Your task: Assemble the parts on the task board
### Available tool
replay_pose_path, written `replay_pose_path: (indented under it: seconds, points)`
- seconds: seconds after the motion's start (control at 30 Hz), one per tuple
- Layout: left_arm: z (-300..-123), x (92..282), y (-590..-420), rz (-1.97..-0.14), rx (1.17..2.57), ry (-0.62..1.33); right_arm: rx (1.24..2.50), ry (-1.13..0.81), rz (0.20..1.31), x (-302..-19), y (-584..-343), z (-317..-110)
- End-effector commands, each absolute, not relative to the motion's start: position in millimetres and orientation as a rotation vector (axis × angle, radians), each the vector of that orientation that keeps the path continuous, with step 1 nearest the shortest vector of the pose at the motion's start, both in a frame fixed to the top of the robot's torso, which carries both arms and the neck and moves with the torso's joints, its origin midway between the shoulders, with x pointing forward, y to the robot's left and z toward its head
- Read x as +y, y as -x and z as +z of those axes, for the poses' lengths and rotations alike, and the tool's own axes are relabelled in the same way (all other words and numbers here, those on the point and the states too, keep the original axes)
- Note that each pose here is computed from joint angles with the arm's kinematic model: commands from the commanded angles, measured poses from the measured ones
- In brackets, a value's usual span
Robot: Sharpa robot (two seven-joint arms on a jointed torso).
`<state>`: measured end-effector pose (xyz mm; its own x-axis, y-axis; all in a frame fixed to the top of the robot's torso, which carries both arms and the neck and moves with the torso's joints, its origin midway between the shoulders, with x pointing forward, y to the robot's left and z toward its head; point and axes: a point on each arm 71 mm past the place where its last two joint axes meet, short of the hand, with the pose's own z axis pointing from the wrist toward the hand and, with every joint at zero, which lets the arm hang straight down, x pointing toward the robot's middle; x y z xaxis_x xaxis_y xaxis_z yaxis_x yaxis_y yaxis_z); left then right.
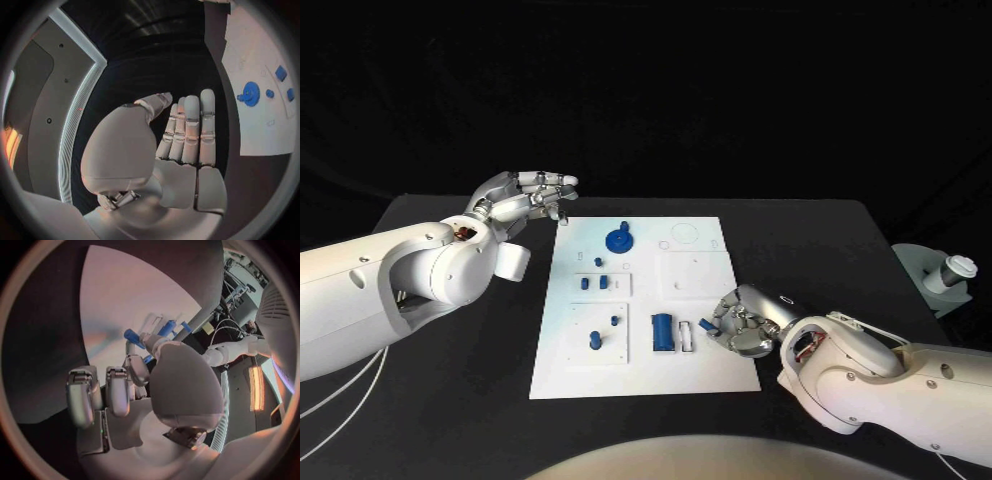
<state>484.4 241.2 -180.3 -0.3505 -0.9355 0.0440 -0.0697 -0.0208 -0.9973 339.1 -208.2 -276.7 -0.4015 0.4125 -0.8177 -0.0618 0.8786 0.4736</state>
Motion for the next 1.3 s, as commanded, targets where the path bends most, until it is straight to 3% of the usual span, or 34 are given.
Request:
replay_pose_path:
  seconds: [0.03,0.4,1.3]
  points:
    - [-179.1,238.5,-483.7,-1.487,1.51,1.079,1.942,-0.334,0.563,-203,-338,-278]
    - [-179.2,237.9,-483.4,-1.49,1.515,1.08,2.101,-0.369,0.585,-184,-340,-295]
    - [-179.4,238.5,-483.1,-1.49,1.52,1.081,2.075,-0.352,0.582,-177,-345,-298]
